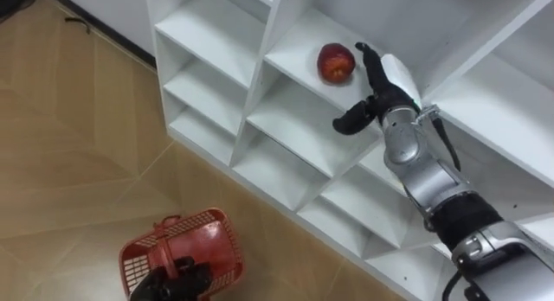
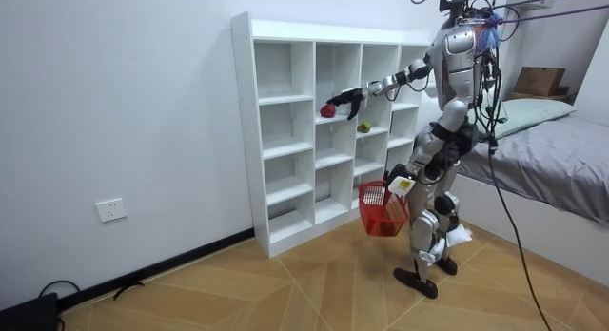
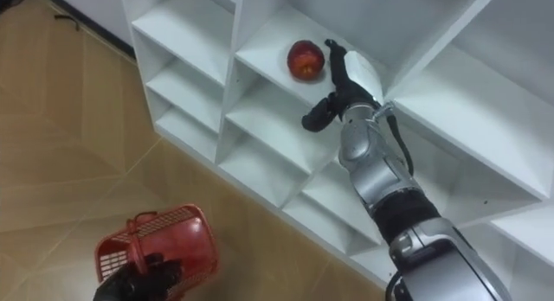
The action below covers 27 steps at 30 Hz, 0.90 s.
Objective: Collect fruits from the closet
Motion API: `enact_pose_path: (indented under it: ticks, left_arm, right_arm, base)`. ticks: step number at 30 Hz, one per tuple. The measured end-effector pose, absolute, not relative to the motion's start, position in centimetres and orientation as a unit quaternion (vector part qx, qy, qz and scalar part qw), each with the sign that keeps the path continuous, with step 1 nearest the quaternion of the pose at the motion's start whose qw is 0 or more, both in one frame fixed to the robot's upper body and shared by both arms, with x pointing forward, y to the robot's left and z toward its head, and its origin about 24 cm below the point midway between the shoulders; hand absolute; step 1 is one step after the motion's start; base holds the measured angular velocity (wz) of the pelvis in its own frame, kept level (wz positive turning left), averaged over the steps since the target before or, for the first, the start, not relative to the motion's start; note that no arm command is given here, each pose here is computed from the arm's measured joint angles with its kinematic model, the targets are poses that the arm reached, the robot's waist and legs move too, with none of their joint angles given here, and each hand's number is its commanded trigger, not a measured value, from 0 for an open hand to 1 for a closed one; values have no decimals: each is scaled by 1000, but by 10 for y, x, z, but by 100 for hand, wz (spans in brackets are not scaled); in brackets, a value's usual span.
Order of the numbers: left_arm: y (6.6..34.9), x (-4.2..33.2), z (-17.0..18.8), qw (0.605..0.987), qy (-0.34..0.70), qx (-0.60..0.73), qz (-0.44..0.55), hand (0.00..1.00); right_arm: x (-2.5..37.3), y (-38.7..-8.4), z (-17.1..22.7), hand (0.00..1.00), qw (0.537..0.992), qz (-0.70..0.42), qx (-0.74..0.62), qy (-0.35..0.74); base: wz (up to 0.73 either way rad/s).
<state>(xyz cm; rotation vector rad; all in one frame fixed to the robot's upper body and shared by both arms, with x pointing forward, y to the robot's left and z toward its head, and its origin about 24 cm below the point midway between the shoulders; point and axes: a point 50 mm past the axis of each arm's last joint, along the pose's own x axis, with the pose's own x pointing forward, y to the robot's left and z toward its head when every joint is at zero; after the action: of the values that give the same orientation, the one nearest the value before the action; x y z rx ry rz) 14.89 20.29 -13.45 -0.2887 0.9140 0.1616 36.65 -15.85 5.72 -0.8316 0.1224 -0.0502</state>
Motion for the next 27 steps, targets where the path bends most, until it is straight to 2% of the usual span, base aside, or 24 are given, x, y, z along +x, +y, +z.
enact_pose_path:
  ticks: [12, 27]
  left_arm:
    - [206, 150, -135, 884, 440, -129, 89, 100]
    - [201, 156, -134, 886, 435, -134, 85, 100]
  right_arm:
    - [378, -153, 87, 0, 915, -72, -397, -9]
    - [381, -147, 106, 0, 923, -86, -371, -52]
  base:
    - [2]
    - [0]
